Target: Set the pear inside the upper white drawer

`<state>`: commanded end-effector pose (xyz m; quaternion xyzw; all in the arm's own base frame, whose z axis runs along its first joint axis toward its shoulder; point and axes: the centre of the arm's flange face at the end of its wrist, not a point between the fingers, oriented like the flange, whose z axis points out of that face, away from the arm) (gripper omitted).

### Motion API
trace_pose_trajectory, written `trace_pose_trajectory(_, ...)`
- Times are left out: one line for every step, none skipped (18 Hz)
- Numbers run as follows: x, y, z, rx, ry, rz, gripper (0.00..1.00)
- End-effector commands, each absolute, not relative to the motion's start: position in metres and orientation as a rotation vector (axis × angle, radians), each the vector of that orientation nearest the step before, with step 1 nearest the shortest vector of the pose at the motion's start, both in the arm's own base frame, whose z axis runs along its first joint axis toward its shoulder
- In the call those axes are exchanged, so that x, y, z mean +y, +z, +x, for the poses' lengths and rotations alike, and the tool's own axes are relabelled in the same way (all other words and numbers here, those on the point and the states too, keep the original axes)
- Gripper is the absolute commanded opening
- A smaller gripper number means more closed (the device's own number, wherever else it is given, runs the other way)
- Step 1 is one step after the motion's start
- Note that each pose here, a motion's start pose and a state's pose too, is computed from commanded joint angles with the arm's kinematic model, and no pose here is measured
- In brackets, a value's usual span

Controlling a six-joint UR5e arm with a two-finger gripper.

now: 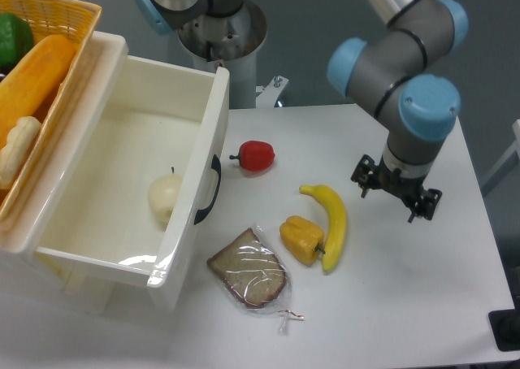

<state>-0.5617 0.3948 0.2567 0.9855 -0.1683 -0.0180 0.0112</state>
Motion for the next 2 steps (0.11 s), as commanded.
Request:
trace_pose_trajectory(0.3951, 0.2515, -0.5623, -0.535, -0.044, 3.071, 1.0)
trace_pose_trajectory(0.3953, 0.2484, -0.5627, -0.537, -0.037, 3.069, 1.0)
